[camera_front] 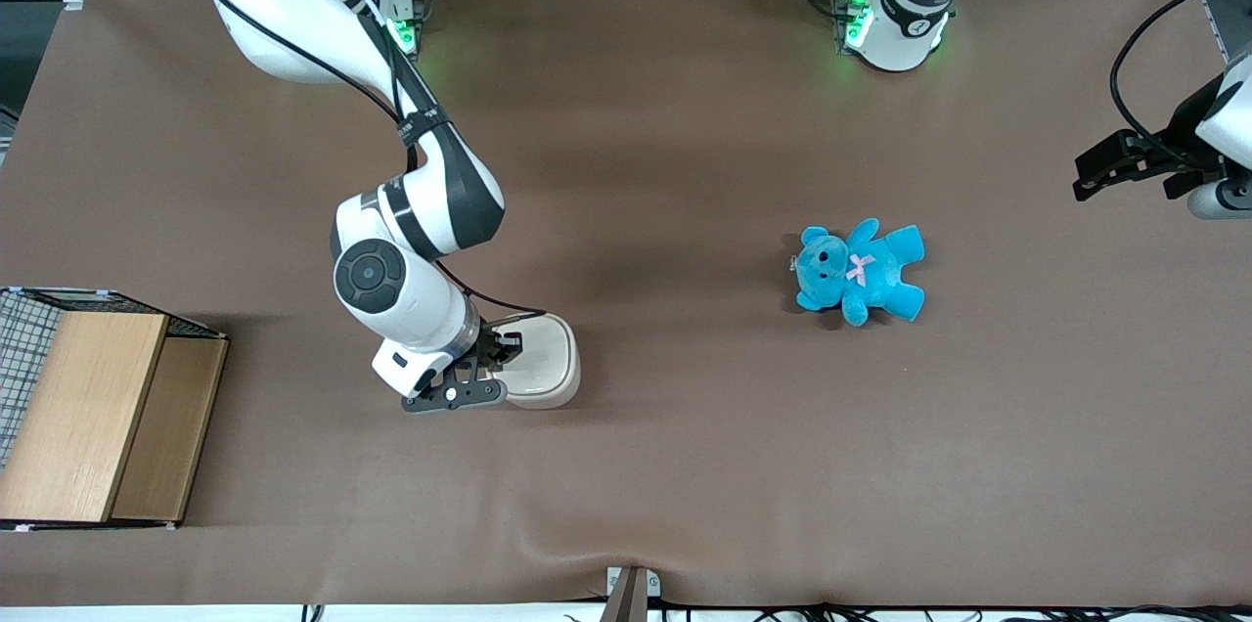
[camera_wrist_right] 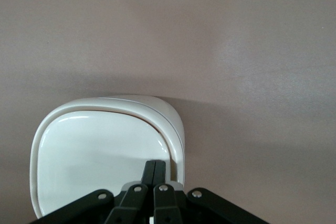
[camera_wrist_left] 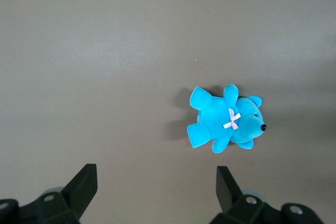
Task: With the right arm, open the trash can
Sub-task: 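Push the lid edge with the right gripper to flip it open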
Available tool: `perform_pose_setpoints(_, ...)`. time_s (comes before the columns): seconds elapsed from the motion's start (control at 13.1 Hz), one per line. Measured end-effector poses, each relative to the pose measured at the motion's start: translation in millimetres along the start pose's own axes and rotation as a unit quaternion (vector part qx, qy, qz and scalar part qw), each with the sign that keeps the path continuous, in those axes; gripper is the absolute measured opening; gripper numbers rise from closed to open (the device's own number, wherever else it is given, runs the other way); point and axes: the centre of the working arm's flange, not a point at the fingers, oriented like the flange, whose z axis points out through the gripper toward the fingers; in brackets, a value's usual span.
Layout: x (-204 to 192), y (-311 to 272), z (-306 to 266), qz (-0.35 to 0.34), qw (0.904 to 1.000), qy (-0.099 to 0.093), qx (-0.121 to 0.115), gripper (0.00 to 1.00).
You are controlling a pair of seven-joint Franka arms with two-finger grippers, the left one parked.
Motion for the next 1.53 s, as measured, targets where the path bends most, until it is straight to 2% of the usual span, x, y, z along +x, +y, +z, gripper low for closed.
perform_pose_setpoints(0.76,-0.2,-0.1,-0.1,0.000,1.0000,-0.001,0.000,0.01)
perform_pose_setpoints(0.99,-0.1,-3.1,-10.7,0.003,0.9998,-0.019,0.000,0.01)
perform_pose_setpoints(1.22,1.7,-11.4,-32.7,0.017,0.9992,-0.036,0.009,0.01)
perform_pose_setpoints(1.53,1.1,-31.1,-55.1,0.048,0.9966,-0.048,0.046,0.01)
